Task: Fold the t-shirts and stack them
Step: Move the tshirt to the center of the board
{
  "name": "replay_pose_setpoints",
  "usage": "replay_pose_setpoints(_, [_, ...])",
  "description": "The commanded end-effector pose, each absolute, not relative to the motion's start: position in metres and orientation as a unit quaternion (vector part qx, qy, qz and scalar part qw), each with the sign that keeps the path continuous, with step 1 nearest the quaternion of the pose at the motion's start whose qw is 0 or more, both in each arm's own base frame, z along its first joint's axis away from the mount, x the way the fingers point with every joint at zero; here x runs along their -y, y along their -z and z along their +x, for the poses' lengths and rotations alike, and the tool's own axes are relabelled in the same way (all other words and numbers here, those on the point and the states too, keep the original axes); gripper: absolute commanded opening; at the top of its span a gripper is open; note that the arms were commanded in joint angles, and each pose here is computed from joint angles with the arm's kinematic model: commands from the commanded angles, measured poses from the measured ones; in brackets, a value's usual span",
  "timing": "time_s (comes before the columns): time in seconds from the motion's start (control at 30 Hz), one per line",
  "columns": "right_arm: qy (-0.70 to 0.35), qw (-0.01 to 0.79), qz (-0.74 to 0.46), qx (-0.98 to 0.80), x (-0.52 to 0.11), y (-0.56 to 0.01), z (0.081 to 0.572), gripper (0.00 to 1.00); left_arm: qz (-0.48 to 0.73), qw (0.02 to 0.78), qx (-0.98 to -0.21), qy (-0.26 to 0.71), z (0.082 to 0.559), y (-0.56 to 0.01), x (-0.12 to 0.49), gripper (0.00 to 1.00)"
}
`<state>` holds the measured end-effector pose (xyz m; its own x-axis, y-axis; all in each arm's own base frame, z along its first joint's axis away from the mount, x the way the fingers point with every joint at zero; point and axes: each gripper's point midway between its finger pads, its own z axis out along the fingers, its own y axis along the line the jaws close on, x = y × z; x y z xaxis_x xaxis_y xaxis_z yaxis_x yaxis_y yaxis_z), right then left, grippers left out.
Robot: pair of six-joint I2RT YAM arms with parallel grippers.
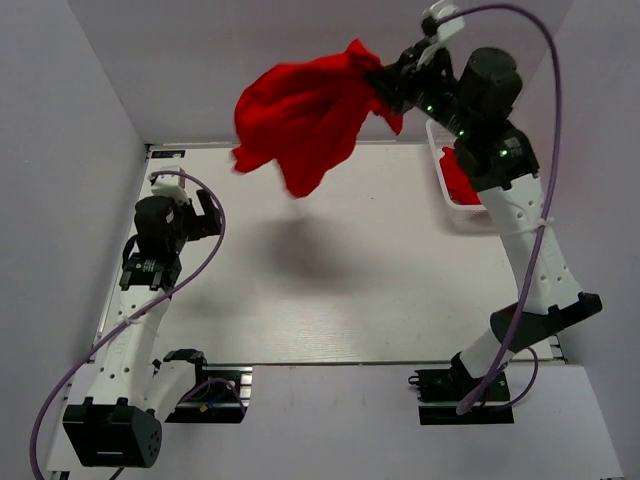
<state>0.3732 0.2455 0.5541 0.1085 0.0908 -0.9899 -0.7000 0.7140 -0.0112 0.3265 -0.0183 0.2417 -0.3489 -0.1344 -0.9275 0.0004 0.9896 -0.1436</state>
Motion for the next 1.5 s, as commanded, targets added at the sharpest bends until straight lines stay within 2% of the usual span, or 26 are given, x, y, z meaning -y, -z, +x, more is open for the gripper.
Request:
replay_pose_setpoints(0.0, [-0.289,0.644,-0.241,-0.666,-0.269,-0.480,0.391,0.00,-0.109,0.567,-0.816,0.002,0.321,-0.252,-0.011,1.00])
replay_pose_setpoints(0.03, [-0.286,0.625,-0.236,-0.687,-0.274,-0.446,0.397,0.00,-0.124,0.566,-0.815,-0.005,0.320,-0.253,-0.015,1.00])
replay_pose_setpoints(0.1, [-0.300,0.626,-0.226,-0.684,-0.279,-0.435,0.390,0.00,-0.146,0.561,-0.814,-0.029,0.314,-0.254,-0.026,1.00])
replay_pose_setpoints(0.13, [-0.298,0.588,-0.228,-0.717,-0.283,-0.384,0.391,0.00,-0.155,0.566,-0.809,-0.032,0.311,-0.260,-0.028,1.00])
replay_pose_setpoints(0.2, [-0.310,0.562,-0.228,-0.732,-0.296,-0.351,0.389,0.00,-0.169,0.566,-0.806,-0.043,0.305,-0.263,-0.034,1.00])
replay_pose_setpoints(0.4, [-0.311,0.487,-0.239,-0.780,-0.326,-0.237,0.389,0.00,-0.167,0.571,-0.803,-0.030,0.304,-0.267,-0.030,1.00])
replay_pose_setpoints(0.57, [-0.296,0.451,-0.258,-0.801,-0.330,-0.198,0.379,0.00,-0.068,0.573,-0.816,0.049,0.313,-0.266,0.010,1.00])
replay_pose_setpoints(0.6, [-0.290,0.437,-0.268,-0.808,-0.329,-0.191,0.371,0.04,-0.041,0.574,-0.815,0.061,0.315,-0.267,0.017,1.00])
replay_pose_setpoints(0.63, [-0.279,0.436,-0.269,-0.812,-0.325,-0.188,0.371,0.14,-0.018,0.576,-0.813,0.078,0.316,-0.267,0.026,1.00])
replay_pose_setpoints(0.73, [-0.249,0.440,-0.270,-0.820,-0.312,-0.197,0.371,0.54,0.052,0.566,-0.811,0.140,0.313,-0.270,0.059,1.00])
replay_pose_setpoints(0.77, [-0.233,0.440,-0.267,-0.825,-0.303,-0.201,0.371,0.77,0.070,0.558,-0.812,0.159,0.311,-0.270,0.067,1.00])
replay_pose_setpoints(0.87, [-0.209,0.473,-0.248,-0.819,-0.286,-0.240,0.370,0.90,0.099,0.513,-0.823,0.224,0.306,-0.256,0.092,1.00])
replay_pose_setpoints(0.97, [-0.211,0.482,-0.239,-0.816,-0.274,-0.264,0.357,0.90,0.091,0.486,-0.831,0.256,0.300,-0.243,0.103,1.00])
replay_pose_setpoints(1.1, [-0.258,0.425,-0.239,-0.834,-0.280,-0.252,0.323,0.90,0.015,0.465,-0.862,0.202,0.300,-0.217,0.080,1.00])
replay_pose_setpoints(1.13, [-0.271,0.387,-0.254,-0.844,-0.286,-0.224,0.304,0.90,-0.007,0.463,-0.868,0.178,0.305,-0.210,0.071,1.00])
replay_pose_setpoints(1.3, [-0.283,0.308,-0.276,-0.865,-0.303,-0.165,0.255,0.89,-0.093,0.434,-0.882,0.159,0.311,-0.182,0.054,1.00])
replay_pose_setpoints(1.47, [-0.243,0.257,-0.282,-0.892,-0.294,-0.112,0.217,0.79,-0.125,0.416,-0.890,0.136,0.312,-0.166,0.045,1.00])
